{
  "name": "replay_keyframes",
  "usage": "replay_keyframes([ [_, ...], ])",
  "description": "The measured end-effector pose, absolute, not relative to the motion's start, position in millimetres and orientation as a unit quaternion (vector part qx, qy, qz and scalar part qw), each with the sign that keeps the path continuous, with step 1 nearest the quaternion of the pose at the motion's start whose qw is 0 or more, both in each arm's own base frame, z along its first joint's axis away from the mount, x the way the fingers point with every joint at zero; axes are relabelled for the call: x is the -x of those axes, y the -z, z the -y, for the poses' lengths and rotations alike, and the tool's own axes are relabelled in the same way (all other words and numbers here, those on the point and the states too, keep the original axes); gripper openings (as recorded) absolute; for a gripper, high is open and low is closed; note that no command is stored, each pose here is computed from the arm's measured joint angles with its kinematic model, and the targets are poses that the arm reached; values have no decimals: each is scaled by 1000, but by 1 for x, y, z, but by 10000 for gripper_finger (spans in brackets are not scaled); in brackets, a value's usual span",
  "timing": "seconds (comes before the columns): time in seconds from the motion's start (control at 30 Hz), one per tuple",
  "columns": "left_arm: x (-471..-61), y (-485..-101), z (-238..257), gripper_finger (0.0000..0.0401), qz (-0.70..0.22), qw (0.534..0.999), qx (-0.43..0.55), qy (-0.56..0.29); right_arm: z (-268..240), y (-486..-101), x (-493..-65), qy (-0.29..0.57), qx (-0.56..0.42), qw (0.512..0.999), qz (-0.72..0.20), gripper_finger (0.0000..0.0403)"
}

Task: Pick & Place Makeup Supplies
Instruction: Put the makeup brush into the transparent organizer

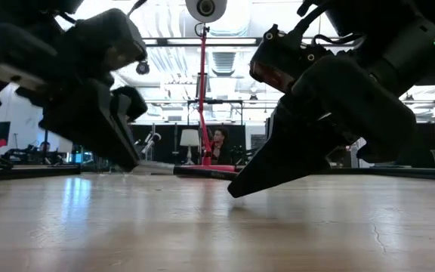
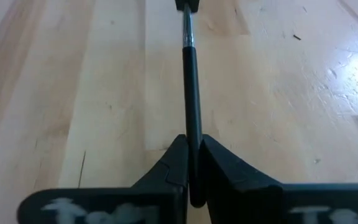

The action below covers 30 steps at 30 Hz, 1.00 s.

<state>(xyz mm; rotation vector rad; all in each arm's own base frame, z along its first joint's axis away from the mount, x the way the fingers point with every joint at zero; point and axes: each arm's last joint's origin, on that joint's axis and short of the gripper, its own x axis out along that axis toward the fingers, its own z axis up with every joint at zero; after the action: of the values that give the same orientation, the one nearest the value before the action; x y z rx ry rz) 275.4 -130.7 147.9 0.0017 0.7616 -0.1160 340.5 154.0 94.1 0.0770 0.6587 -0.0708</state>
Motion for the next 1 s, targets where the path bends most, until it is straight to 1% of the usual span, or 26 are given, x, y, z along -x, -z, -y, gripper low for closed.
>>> replay_keyframes([
  [0.2, -260, -162, 121, 59, -301, 953, -13, 31, -150, -97, -337, 60, -9, 947, -314, 18],
  [0.27, -249, -164, 115, 69, -255, 966, -3, 36, -147, -102, -335, 73, -4, 950, -303, 18],
  [0.37, -230, -167, 105, 76, -150, 987, 21, 50, -144, -110, -330, 92, 2, 957, -275, 18],
  [0.53, -195, -172, 86, 77, 25, 997, 44, 60, -136, -128, -324, 115, -12, 980, -165, 18],
  [0.63, -184, -177, 77, 77, 93, 993, 47, 55, -133, -139, -324, 112, -15, 989, -91, 18],
  [0.7, -181, -179, 74, 77, 114, 991, 40, 56, -131, -148, -326, 111, -13, 992, -53, 18],
  [0.87, -193, -191, 76, 77, 131, 989, 28, 67, -127, -167, -332, 96, 3, 995, 22, 18],
  [1.0, -203, -203, 78, 77, 154, 984, 19, 87, -128, -176, -340, 85, 15, 996, 37, 18],
])
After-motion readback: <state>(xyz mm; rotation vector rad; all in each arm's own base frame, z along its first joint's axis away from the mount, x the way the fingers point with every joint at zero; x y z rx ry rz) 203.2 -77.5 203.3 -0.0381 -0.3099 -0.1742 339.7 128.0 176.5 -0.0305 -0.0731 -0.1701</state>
